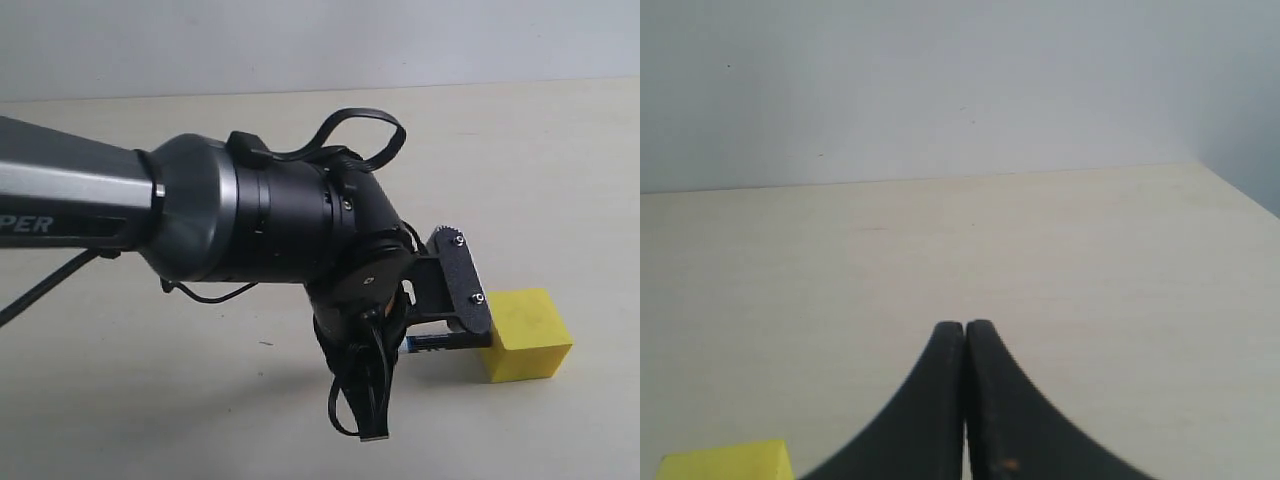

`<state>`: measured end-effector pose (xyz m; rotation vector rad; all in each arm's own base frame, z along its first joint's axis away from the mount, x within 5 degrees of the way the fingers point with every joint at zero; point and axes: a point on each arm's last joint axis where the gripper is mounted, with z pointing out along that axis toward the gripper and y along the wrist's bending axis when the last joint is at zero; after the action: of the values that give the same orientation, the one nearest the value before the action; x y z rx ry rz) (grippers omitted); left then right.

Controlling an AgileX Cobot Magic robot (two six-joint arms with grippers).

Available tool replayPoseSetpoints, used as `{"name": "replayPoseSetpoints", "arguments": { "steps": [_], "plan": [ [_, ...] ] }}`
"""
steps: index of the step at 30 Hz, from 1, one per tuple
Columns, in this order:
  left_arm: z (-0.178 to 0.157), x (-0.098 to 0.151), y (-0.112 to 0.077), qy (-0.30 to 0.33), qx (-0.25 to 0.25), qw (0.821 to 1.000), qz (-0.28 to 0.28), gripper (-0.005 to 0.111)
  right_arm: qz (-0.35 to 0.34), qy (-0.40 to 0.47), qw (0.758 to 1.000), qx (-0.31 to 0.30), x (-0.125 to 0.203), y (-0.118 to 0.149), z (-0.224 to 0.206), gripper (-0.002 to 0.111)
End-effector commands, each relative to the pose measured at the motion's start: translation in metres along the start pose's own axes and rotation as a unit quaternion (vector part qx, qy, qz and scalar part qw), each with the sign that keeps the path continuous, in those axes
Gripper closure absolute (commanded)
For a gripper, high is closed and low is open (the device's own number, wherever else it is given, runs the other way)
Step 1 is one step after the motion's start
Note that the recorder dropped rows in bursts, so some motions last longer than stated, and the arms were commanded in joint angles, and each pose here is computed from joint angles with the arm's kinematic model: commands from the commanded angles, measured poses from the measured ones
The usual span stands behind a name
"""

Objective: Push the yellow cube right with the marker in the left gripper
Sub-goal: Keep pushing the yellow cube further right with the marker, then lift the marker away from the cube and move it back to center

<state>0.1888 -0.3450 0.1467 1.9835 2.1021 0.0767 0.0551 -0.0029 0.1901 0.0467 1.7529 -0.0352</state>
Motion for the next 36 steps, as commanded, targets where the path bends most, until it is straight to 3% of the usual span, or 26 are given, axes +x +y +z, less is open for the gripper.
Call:
{"name": "replayPoseSetpoints", "arguments": {
  "steps": [1,16,19,23,27,29,30,32,36],
  "plan": [
    [-0.002,0.006,0.0,0.039,0.009,0.999,0.0,0.107,-0.001,-0.003,1.0,0.003,0.001,0.0,0.0,0.108],
    [-0.001,0.013,0.011,0.047,-0.001,0.999,-0.022,0.107,-0.001,-0.003,1.0,0.003,0.001,0.0,0.0,0.108],
    [0.0,0.016,0.017,0.05,-0.008,0.997,-0.063,0.107,-0.001,-0.003,1.0,0.003,0.001,0.0,0.0,0.108],
    [0.001,0.033,0.048,0.057,-0.063,0.954,-0.286,0.107,-0.001,-0.003,1.0,0.003,0.001,0.0,0.0,0.108],
    [0.002,0.05,0.069,0.062,-0.074,0.906,-0.412,0.107,-0.001,-0.003,1.0,0.003,0.001,0.0,0.0,0.108],
    [0.003,0.057,0.076,0.064,-0.071,0.872,-0.48,0.107,-0.001,-0.003,1.0,0.003,0.001,0.0,0.0,0.108],
    [0.004,0.062,0.08,0.066,-0.057,0.829,-0.553,0.107,-0.001,-0.003,1.0,0.003,0.001,0.0,0.0,0.108],
    [0.005,0.064,0.081,0.068,-0.036,0.789,-0.609,0.107,-0.001,-0.003,1.0,0.003,0.001,0.0,0.0,0.108],
    [0.005,0.063,0.079,0.067,-0.02,0.761,-0.645,0.107,-0.001,-0.003,1.0,0.003,0.001,0.0,0.0,0.108]
  ]
}}
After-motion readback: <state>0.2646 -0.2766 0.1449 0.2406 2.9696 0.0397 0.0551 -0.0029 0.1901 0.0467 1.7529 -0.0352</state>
